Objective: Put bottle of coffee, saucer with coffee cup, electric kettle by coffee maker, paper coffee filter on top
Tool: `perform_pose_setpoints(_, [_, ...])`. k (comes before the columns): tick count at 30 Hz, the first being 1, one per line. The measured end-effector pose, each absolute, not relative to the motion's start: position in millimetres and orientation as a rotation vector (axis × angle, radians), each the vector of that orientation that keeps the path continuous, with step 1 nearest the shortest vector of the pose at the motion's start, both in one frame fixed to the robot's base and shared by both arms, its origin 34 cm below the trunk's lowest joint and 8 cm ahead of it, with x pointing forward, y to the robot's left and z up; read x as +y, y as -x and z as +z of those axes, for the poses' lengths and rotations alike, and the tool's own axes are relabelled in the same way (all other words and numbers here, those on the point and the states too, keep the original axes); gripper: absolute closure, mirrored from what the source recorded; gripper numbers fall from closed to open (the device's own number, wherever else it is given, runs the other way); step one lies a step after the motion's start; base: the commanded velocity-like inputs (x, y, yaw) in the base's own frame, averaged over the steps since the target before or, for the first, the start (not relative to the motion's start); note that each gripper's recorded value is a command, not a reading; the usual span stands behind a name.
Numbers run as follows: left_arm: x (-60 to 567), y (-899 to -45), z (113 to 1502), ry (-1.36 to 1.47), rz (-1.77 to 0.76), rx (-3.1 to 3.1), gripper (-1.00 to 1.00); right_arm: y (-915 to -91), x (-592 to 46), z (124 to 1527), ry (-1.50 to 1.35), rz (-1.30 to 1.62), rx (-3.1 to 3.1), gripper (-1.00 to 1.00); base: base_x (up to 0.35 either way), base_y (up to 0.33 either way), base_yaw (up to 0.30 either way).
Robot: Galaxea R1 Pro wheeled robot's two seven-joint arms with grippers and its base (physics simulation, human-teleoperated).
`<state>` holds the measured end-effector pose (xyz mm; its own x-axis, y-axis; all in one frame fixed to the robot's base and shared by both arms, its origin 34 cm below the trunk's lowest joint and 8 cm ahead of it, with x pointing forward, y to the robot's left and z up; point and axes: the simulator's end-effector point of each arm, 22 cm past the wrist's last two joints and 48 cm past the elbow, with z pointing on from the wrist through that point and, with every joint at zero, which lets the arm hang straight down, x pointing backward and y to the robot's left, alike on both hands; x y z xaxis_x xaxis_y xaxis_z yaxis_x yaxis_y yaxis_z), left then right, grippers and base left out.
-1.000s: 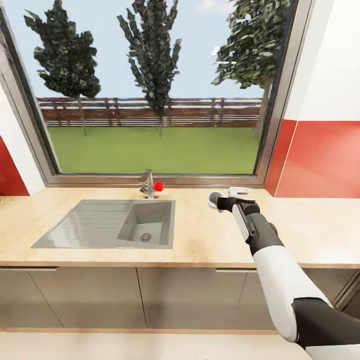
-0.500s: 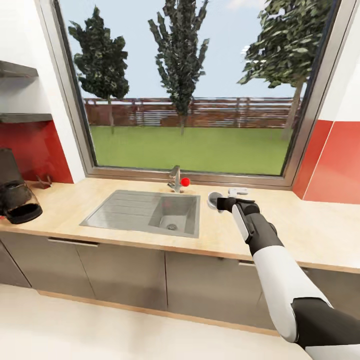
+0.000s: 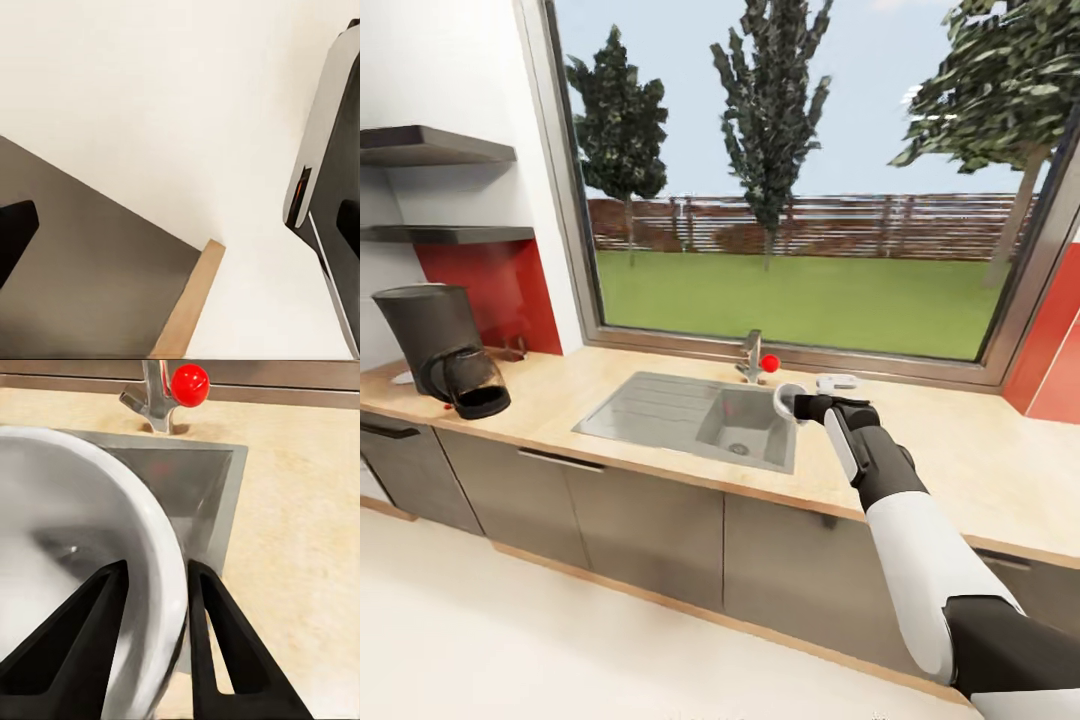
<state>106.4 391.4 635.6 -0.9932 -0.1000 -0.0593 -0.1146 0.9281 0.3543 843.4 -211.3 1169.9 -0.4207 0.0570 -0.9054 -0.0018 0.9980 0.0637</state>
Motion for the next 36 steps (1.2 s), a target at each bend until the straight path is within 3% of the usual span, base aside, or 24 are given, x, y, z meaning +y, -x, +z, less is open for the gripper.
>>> perform_pose_setpoints(36, [391.5,-112.3,635.7,0.174,0.560,3.028,-1.00,-839.9,-210.6,1180.5,-0.037,0.065,1.991,1.00,-0.006,-0.005,0.279])
